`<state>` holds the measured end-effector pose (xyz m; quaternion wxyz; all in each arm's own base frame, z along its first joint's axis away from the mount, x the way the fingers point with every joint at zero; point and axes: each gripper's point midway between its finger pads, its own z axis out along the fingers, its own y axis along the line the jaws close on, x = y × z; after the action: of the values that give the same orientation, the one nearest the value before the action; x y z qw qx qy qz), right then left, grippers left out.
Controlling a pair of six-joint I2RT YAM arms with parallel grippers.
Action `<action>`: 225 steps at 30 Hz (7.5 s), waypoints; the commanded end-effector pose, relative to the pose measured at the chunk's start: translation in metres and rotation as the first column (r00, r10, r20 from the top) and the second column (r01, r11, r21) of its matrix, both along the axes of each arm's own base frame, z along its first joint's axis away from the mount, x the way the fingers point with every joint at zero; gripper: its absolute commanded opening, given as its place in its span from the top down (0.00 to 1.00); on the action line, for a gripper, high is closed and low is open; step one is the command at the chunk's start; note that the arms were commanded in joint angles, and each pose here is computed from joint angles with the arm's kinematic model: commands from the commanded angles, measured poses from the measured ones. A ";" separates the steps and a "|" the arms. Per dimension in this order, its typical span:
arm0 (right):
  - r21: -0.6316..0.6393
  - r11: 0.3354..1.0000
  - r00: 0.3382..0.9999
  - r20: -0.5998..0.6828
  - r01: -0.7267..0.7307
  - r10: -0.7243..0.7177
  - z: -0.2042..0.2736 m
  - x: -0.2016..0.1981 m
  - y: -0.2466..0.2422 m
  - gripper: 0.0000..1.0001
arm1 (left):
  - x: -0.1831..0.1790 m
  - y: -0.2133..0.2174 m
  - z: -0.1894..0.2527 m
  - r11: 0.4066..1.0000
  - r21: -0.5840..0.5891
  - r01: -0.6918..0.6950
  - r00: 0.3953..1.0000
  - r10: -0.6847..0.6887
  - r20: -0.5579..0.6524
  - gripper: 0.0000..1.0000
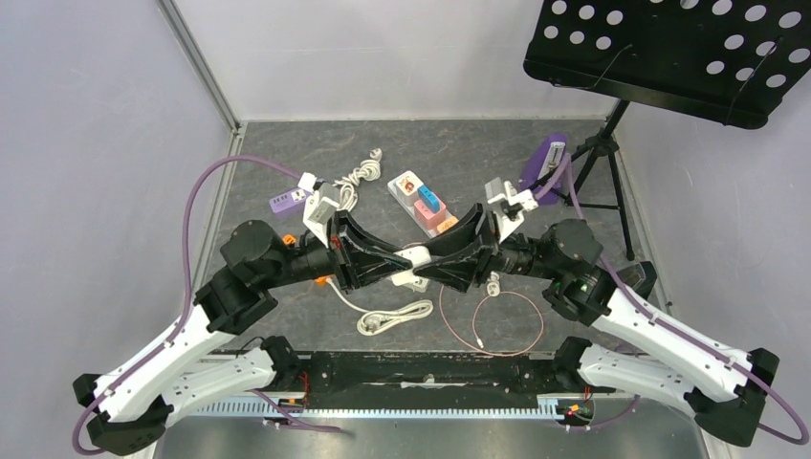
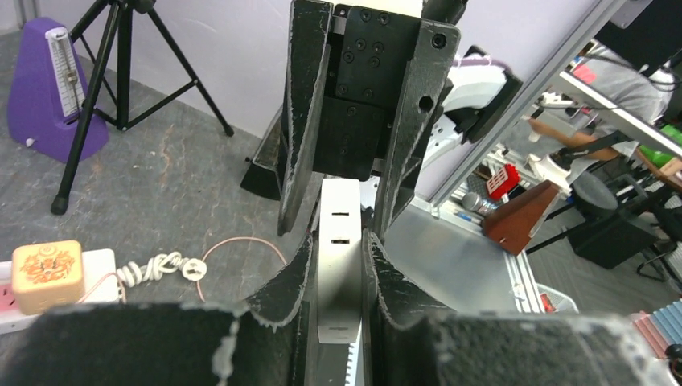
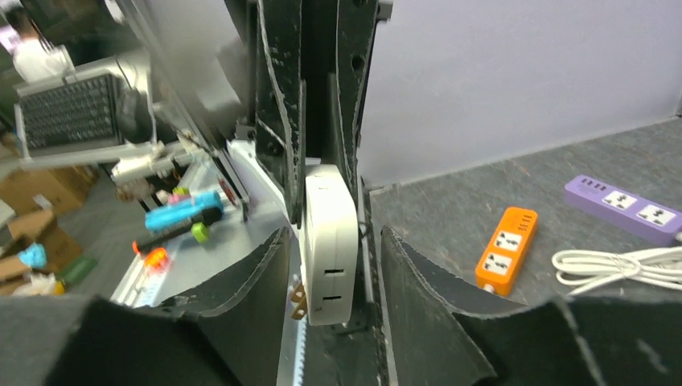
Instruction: Insert the plug
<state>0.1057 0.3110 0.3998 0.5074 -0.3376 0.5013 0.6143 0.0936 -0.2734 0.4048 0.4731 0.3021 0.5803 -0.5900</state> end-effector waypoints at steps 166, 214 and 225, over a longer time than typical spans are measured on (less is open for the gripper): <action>-0.492 0.704 0.854 0.206 0.512 -0.478 -0.316 0.151 0.266 1.00 | 0.075 0.307 -0.057 -0.020 0.150 -0.988 0.023 0.960 0.278 0.32; -0.629 0.621 0.847 0.118 0.468 -0.519 -0.372 0.135 0.249 1.00 | 0.074 0.308 -0.057 -0.016 0.147 -0.989 0.026 0.960 0.277 0.31; -0.697 0.519 0.840 0.229 0.494 -0.493 -0.417 0.133 0.213 1.00 | 0.072 0.310 -0.057 -0.016 0.144 -0.990 0.024 0.962 0.273 0.31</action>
<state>0.2445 0.5663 0.0571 0.5288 -0.3095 0.7377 0.2837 0.1674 0.0314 0.3421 0.7182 -0.0901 0.6899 0.0123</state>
